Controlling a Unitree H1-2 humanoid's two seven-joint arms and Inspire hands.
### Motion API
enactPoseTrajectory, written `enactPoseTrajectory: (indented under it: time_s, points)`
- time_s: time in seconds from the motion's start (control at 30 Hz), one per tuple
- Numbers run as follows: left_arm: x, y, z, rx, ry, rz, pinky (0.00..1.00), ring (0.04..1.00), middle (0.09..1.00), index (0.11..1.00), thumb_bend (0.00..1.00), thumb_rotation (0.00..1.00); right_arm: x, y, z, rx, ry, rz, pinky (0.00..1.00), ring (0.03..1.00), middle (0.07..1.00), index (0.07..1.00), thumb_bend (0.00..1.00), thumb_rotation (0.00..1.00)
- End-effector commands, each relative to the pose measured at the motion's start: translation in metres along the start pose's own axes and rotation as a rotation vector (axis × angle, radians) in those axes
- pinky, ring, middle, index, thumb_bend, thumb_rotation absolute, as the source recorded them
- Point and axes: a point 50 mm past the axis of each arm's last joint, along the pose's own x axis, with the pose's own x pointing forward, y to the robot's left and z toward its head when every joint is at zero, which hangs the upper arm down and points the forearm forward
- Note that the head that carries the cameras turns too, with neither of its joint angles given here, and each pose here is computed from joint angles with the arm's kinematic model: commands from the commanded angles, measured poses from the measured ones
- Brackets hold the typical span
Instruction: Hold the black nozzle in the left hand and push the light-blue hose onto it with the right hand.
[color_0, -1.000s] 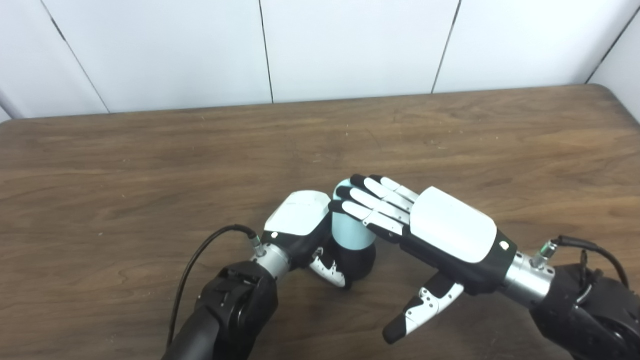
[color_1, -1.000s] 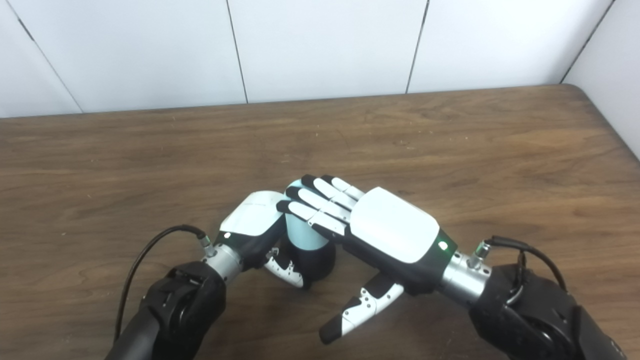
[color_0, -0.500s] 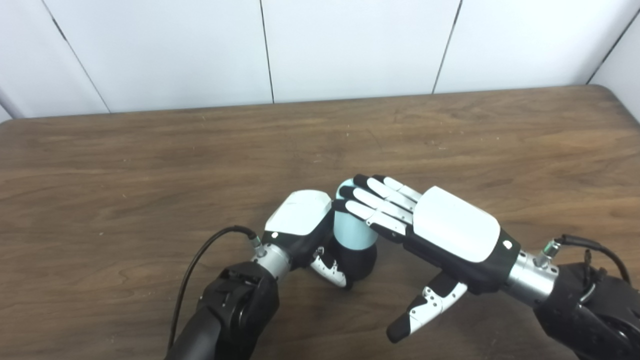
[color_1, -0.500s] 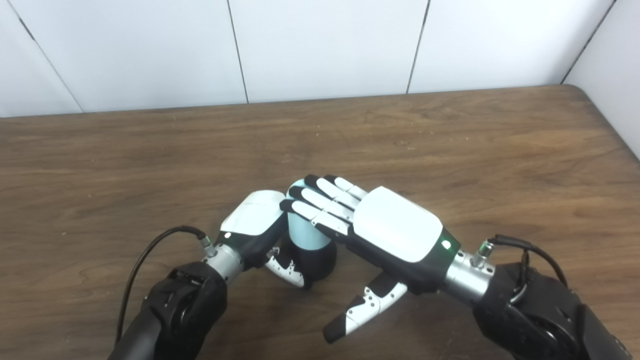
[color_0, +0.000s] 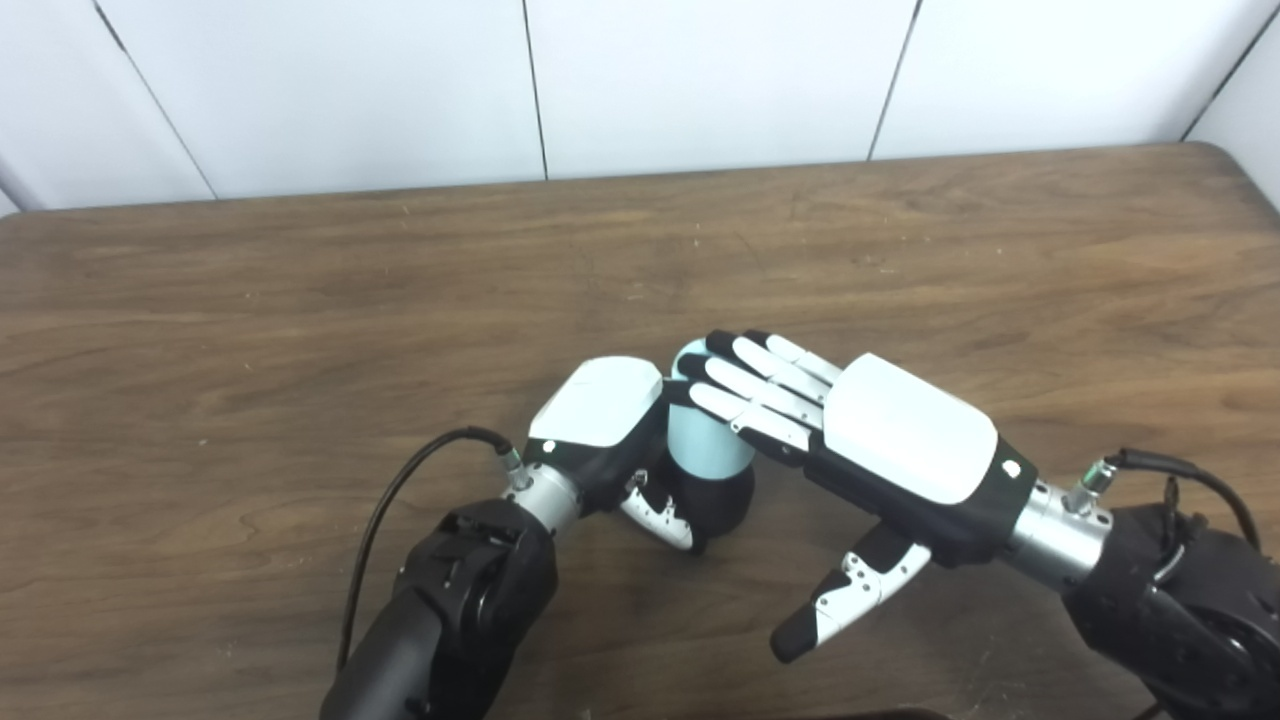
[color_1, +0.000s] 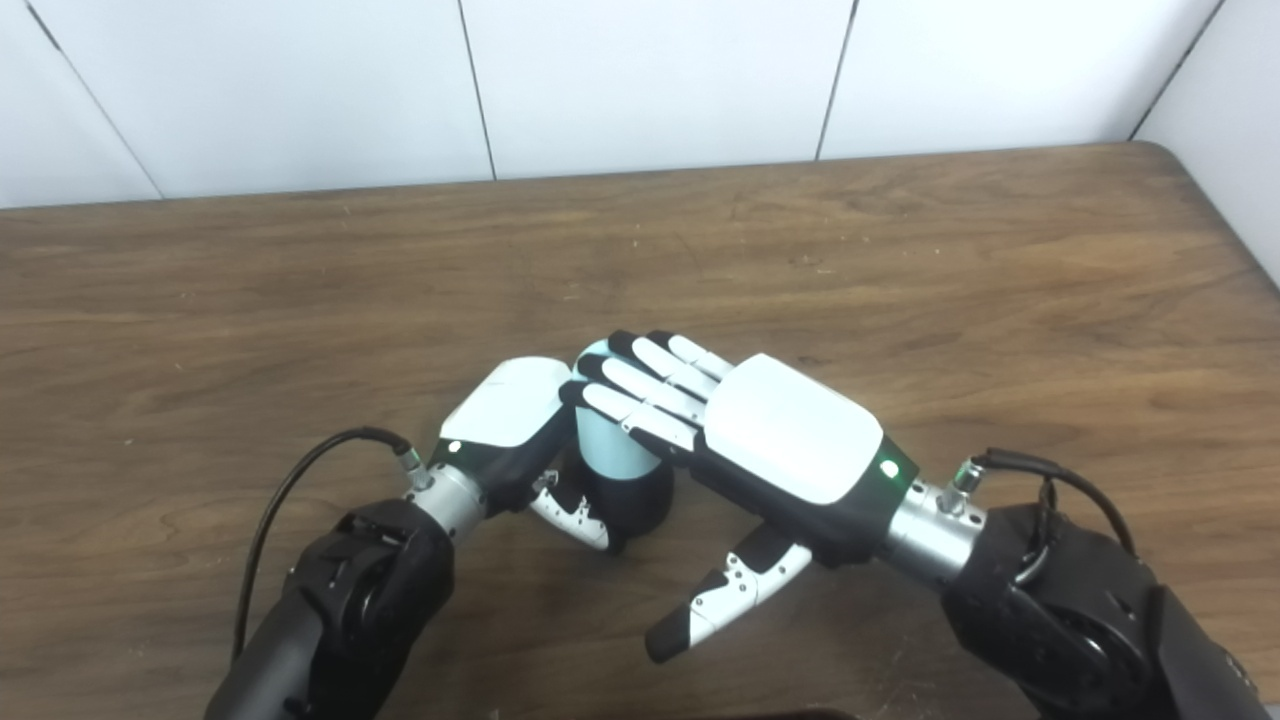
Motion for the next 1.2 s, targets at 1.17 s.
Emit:
enactPoseTrajectory:
  time_s: [1.17]
  points:
    - [0.0,-0.025,-0.006,0.019,0.031,-0.147,0.9,0.666,0.545,0.448,0.52,0.0,0.005,-0.081,0.018,-0.079,-0.105,-0.343,0.97,0.958,0.952,0.93,0.55,0.9]
